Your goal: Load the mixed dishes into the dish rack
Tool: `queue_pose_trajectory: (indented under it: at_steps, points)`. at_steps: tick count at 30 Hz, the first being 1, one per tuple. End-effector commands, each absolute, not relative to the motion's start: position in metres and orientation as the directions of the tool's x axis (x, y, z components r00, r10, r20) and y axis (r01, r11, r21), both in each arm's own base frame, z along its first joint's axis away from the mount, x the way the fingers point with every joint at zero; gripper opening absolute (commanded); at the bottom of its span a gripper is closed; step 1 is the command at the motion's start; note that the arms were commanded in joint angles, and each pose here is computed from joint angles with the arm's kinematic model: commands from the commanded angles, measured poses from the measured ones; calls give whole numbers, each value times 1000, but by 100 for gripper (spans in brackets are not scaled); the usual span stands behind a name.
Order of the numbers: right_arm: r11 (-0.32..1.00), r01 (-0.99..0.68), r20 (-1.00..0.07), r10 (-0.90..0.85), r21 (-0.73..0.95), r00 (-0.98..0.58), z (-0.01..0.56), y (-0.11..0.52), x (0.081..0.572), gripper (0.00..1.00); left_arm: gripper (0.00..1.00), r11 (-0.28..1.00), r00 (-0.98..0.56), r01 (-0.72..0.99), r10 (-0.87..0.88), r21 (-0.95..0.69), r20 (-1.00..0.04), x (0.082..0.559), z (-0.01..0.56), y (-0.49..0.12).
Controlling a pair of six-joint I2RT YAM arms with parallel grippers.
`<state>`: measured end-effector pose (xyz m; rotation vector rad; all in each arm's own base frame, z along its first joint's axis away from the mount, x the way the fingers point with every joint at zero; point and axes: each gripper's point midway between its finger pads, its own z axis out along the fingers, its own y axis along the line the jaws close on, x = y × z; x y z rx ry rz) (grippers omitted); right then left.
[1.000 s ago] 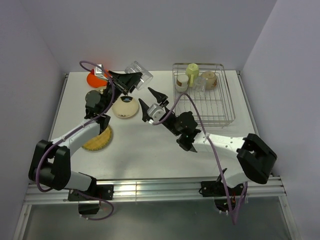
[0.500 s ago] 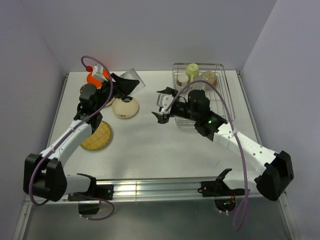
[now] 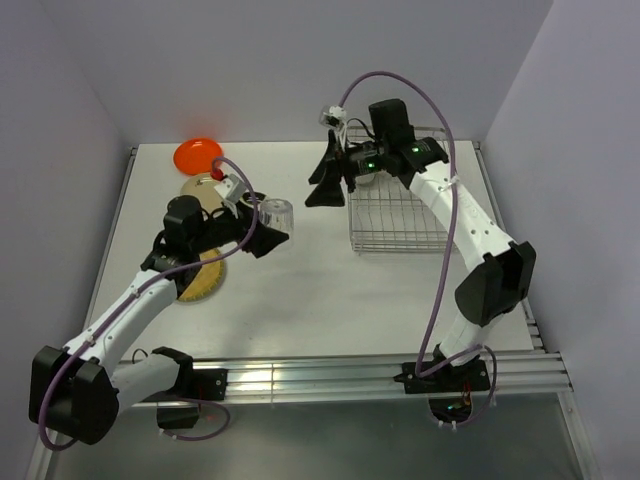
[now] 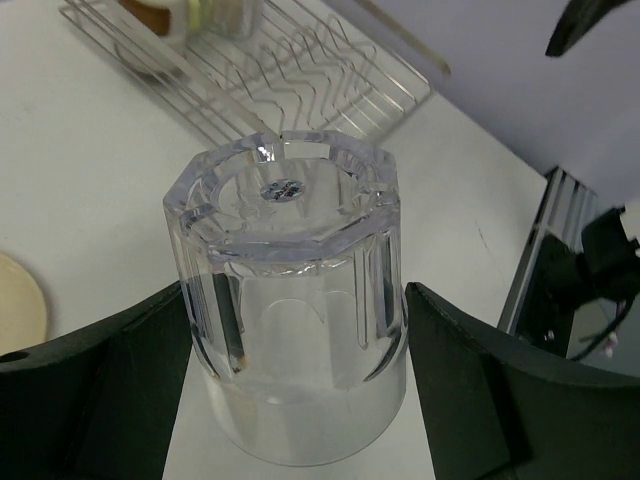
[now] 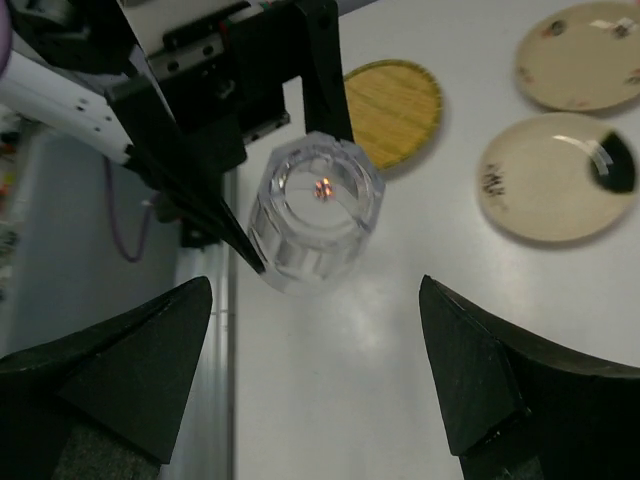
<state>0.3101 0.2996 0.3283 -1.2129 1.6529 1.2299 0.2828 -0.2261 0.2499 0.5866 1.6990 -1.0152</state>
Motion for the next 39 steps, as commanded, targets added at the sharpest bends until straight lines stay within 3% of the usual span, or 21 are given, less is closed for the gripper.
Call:
queue_pose_trajectory:
  at_steps: [1,6,11,17,22,33,39]
  points:
    - [22,-873,-844,-244,488,-478,356,317,274,91,11,451,-271,860,7,-239,-962,267,253,-235]
    - [232,-829,-798,-234,509,-555,343,333,292,93,11,444,-276,860,-5,-249,-961,263,253,-238]
    - [321,-796,-763,-256,513,-594,325,345,294,95,11,437,-278,863,-14,-256,-961,262,255,-242]
    - [537,-749,-782,-238,389,-576,305,346,316,100,10,432,-274,865,-17,-254,-962,259,258,-242]
    - [547,-743,-765,-261,385,-589,294,348,314,100,10,426,-285,864,-30,-270,-958,256,257,-242]
    - [429,-716,-652,-314,551,-690,278,365,277,100,10,431,-277,863,-33,-264,-960,257,259,-242]
    - [447,-709,-632,-335,546,-698,265,364,275,100,10,426,-275,865,-43,-266,-961,259,261,-243]
